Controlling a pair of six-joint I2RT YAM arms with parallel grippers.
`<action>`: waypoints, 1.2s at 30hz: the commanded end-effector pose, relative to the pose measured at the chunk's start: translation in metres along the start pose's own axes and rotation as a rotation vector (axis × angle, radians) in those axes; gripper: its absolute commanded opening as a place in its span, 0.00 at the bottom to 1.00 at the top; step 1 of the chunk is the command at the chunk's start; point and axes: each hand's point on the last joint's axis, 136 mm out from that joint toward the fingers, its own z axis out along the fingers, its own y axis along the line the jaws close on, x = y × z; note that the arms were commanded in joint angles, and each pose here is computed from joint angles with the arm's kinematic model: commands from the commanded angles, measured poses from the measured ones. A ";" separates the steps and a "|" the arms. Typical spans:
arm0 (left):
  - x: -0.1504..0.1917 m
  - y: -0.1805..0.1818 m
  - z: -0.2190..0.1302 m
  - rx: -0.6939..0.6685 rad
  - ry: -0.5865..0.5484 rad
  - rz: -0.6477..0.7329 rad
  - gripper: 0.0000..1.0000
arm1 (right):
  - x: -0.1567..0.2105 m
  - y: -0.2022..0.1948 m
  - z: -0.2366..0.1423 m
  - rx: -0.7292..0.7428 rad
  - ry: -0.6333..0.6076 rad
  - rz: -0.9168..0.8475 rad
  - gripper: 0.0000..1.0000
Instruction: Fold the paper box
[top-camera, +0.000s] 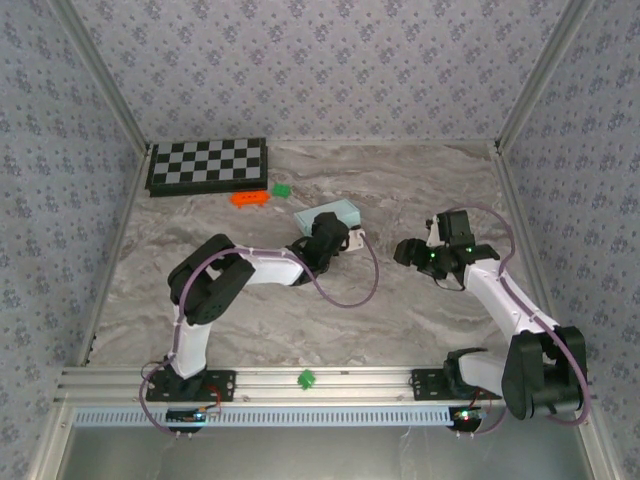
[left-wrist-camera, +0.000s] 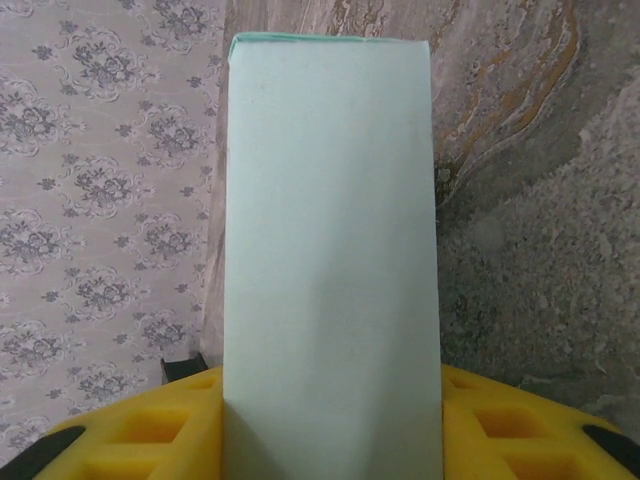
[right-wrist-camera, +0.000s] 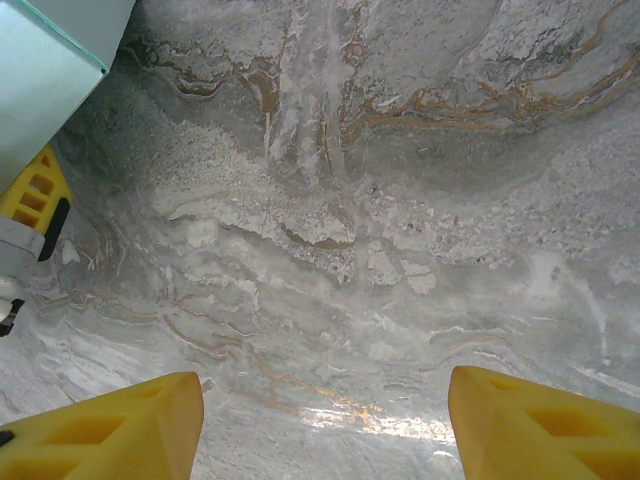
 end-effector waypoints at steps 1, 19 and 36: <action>-0.001 0.002 0.002 -0.035 0.006 -0.015 0.47 | 0.004 -0.005 -0.002 0.014 0.003 0.004 0.68; -0.015 0.022 -0.014 -0.030 -0.055 -0.085 0.86 | 0.006 -0.008 0.001 0.018 0.010 0.005 0.68; -0.012 0.059 -0.058 0.166 -0.066 -0.362 0.99 | 0.004 -0.011 0.006 0.028 0.014 0.007 0.68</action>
